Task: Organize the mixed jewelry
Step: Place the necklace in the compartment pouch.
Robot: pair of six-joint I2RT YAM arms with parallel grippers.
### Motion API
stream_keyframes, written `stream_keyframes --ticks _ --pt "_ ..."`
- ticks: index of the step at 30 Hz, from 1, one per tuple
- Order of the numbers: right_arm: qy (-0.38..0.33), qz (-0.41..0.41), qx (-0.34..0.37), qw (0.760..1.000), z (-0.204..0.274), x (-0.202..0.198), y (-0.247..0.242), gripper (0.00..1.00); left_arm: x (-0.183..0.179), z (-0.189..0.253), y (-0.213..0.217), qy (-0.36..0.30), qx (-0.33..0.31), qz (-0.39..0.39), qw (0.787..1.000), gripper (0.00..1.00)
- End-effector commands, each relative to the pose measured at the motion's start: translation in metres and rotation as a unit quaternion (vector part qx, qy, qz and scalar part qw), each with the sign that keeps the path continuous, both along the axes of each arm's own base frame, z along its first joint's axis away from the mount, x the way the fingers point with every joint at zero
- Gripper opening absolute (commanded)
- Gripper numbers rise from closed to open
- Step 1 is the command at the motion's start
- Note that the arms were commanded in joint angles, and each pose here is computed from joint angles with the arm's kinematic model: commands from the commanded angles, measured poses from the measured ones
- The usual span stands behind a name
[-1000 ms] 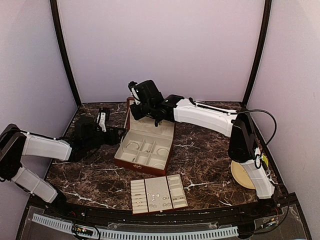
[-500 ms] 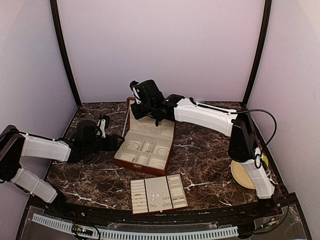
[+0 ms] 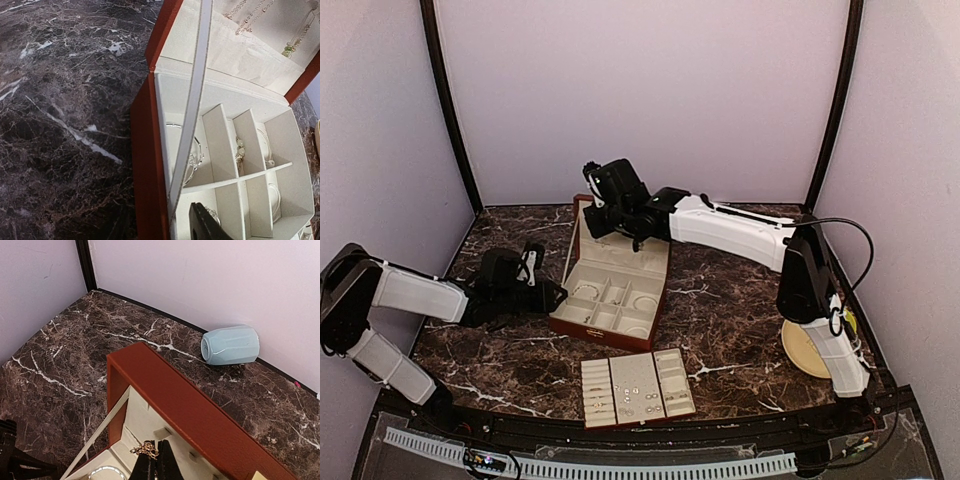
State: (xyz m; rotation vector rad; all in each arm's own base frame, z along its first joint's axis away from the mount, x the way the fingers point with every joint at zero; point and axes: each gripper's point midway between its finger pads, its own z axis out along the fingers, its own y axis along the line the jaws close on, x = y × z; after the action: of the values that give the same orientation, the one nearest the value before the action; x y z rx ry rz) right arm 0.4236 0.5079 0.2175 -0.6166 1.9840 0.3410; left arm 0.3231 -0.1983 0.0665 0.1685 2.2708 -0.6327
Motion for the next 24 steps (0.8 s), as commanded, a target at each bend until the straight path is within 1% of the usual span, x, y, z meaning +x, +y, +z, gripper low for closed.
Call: stream_keyframes --ticks 1,9,24 --pt "-0.008 -0.008 0.032 0.999 0.028 0.005 -0.002 0.00 -0.006 -0.004 -0.002 0.005 -0.005 -0.013 1.000 0.43" --pt "-0.008 -0.010 0.047 0.999 0.034 0.010 -0.001 0.00 -0.012 -0.010 -0.002 0.010 -0.006 -0.022 1.000 0.41" --pt "0.009 -0.012 0.049 0.999 0.019 0.022 0.000 0.01 -0.022 -0.012 -0.007 0.005 -0.023 -0.047 0.999 0.31"
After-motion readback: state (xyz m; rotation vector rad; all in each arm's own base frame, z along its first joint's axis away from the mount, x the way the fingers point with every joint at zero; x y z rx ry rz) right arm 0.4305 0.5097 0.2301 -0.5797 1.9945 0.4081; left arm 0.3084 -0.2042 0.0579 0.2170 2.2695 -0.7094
